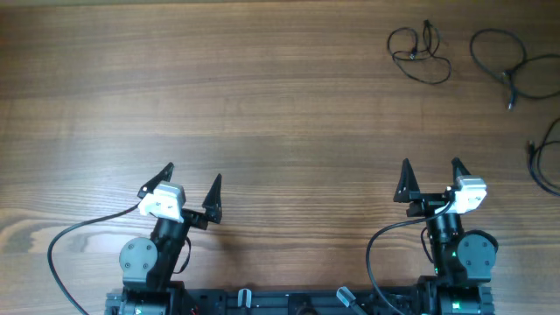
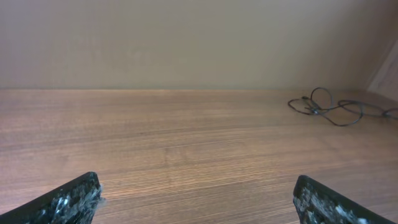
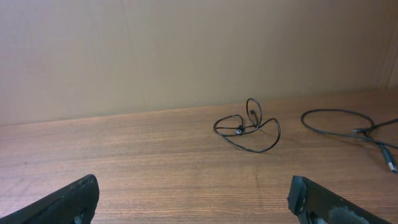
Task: Untangle cables
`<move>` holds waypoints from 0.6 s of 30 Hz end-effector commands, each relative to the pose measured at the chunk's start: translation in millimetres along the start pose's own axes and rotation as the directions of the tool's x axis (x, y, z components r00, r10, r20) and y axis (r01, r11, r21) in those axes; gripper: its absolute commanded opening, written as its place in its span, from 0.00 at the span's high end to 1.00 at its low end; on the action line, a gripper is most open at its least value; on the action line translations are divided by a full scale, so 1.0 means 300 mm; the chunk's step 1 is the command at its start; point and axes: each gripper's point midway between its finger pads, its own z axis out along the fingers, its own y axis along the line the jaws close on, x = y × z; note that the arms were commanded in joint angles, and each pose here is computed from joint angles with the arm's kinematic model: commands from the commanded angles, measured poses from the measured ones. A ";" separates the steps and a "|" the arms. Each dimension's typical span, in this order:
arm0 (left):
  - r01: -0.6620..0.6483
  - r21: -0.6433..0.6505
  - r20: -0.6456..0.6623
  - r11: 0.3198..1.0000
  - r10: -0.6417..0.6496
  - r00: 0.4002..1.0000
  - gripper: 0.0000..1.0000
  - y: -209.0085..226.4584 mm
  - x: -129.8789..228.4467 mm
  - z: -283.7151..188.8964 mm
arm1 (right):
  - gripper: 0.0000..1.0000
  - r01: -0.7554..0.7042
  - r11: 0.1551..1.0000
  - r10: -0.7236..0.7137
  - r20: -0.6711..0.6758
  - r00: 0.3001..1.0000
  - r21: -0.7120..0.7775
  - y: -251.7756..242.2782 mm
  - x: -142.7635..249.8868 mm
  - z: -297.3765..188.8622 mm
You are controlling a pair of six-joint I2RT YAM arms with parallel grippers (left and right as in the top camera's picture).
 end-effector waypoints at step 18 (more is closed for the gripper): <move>0.110 -0.177 0.017 0.978 -0.108 0.994 0.00 0.102 0.014 -0.008 | 0.00 0.016 1.000 -0.016 0.012 1.000 -0.024 0.016 -0.007 -0.002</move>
